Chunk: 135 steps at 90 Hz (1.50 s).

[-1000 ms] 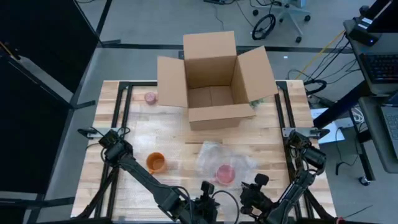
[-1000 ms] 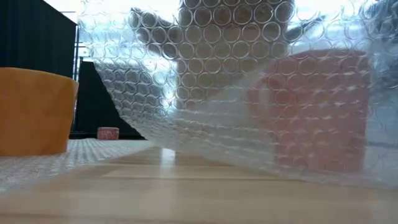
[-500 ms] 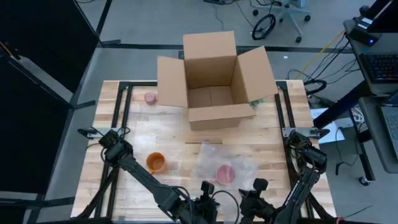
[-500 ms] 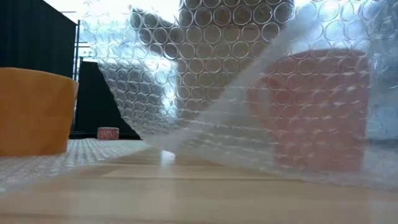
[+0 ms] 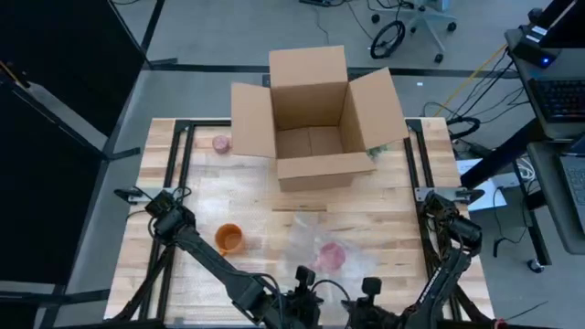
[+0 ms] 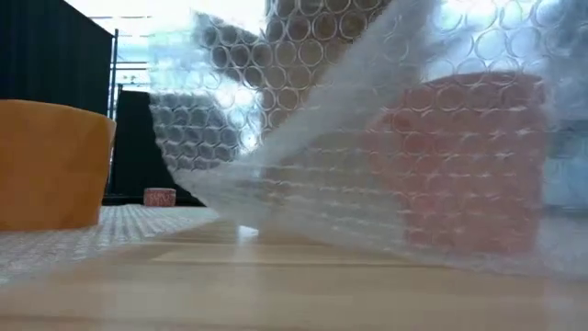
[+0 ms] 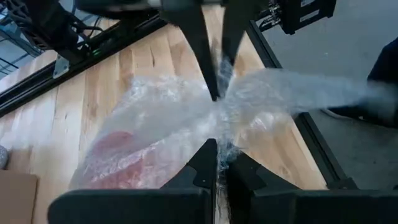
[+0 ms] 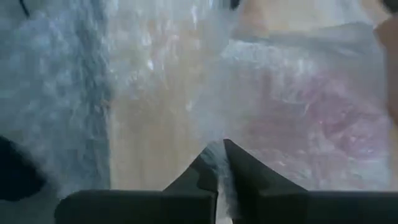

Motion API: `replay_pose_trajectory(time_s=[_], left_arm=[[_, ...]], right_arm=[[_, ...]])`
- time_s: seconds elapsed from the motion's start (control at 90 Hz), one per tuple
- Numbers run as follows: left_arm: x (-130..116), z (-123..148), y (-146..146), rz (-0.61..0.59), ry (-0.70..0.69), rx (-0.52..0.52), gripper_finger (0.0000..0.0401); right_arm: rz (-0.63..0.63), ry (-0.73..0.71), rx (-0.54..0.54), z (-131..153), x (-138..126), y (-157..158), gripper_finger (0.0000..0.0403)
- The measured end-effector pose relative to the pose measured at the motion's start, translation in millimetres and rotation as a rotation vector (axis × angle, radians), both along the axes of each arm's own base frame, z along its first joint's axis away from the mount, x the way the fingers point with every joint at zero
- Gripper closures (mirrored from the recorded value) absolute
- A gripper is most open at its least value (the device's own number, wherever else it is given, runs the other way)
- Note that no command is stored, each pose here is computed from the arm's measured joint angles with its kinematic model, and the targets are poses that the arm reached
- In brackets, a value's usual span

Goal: Wrap mug
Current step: Wrap the pink cup with the bubble wrap

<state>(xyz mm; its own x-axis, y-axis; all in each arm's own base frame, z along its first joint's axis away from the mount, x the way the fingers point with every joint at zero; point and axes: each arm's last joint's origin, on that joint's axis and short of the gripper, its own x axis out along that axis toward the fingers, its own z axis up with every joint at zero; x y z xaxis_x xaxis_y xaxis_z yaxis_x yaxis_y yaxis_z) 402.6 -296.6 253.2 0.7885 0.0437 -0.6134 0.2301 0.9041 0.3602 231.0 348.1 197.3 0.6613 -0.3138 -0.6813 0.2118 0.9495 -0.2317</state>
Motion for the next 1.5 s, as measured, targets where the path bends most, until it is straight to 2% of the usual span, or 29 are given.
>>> replay_pose_trajectory(time_s=[0.111, 0.289, 0.456, 0.544, 0.878, 1.178, 1.333, 1.5], left_arm=[[-1.4, 4.6, -6.8, -0.013, -0.035, -0.026, 0.0401], [-4.6, 27.6, -16.4, -0.033, -0.092, -0.071, 0.0401], [-2.0, 45.7, -14.9, -0.065, -0.139, -0.046, 0.0401], [2.4, 46.2, -8.8, -0.061, -0.139, -0.023, 0.0401], [25.6, 34.6, 33.5, 0.026, -0.063, 0.049, 0.0401], [46.3, 30.0, 71.5, 0.085, -0.033, 0.028, 0.0401], [52.9, 3.1, 90.2, 0.094, 0.051, 0.0, 0.0401], [57.5, -22.3, 104.9, 0.125, 0.083, -0.022, 0.0401]], right_arm=[[0.005, 0.054, 0.016, -13.3, -3.0, -2.4, 0.0403], [-0.01, 0.076, 0.017, -25.2, -6.0, -6.5, 0.0403], [0.004, 0.085, 0.035, -26.4, -5.3, -4.9, 0.0403], [0.013, 0.083, 0.037, -26.3, -4.8, -4.0, 0.0403], [0.015, 0.073, 0.051, -27.9, -3.6, -2.0, 0.0403], [0.015, 0.073, 0.048, -32.0, -2.6, -0.9, 0.0403], [0.015, 0.073, 0.049, -32.0, -2.6, -0.8, 0.0403], [0.015, 0.073, 0.049, -32.0, -2.6, -0.8, 0.0403]])
